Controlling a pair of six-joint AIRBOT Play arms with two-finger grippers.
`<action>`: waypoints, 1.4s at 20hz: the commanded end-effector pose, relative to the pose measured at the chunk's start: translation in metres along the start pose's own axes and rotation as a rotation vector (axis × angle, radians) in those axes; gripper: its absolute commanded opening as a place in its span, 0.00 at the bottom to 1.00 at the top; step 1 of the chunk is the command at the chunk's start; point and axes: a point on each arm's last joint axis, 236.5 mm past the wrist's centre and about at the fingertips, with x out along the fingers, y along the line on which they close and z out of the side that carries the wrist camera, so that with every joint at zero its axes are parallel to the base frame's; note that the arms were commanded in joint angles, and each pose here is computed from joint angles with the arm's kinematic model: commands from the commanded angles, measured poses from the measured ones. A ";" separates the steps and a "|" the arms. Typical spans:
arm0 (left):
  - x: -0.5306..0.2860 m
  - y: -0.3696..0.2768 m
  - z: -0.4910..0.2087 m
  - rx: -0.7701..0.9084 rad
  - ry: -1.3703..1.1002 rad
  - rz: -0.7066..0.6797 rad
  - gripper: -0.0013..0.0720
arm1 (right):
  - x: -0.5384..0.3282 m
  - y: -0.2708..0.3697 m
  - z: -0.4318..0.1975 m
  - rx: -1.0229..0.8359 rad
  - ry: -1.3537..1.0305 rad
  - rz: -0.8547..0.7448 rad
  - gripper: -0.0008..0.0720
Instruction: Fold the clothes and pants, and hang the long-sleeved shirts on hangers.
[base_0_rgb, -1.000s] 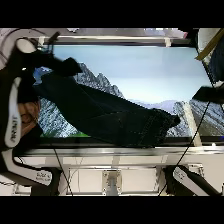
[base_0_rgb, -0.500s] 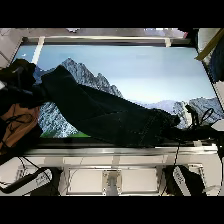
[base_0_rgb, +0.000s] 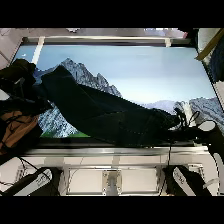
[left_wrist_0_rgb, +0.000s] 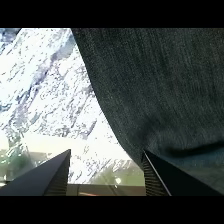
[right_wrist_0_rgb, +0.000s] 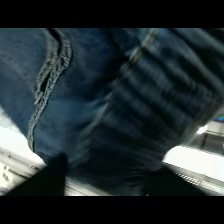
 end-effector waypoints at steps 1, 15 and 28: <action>-0.001 0.005 0.019 -0.015 -0.086 0.013 0.66 | 0.015 0.024 -0.001 -0.075 0.053 0.060 0.09; -0.047 -0.052 0.079 -0.194 -0.406 -0.179 0.66 | -0.304 -0.162 0.131 0.028 -0.487 -0.794 0.09; 0.029 -0.057 0.083 -0.280 -0.553 -0.161 0.55 | -0.244 -0.217 0.175 0.233 -0.511 -0.601 0.09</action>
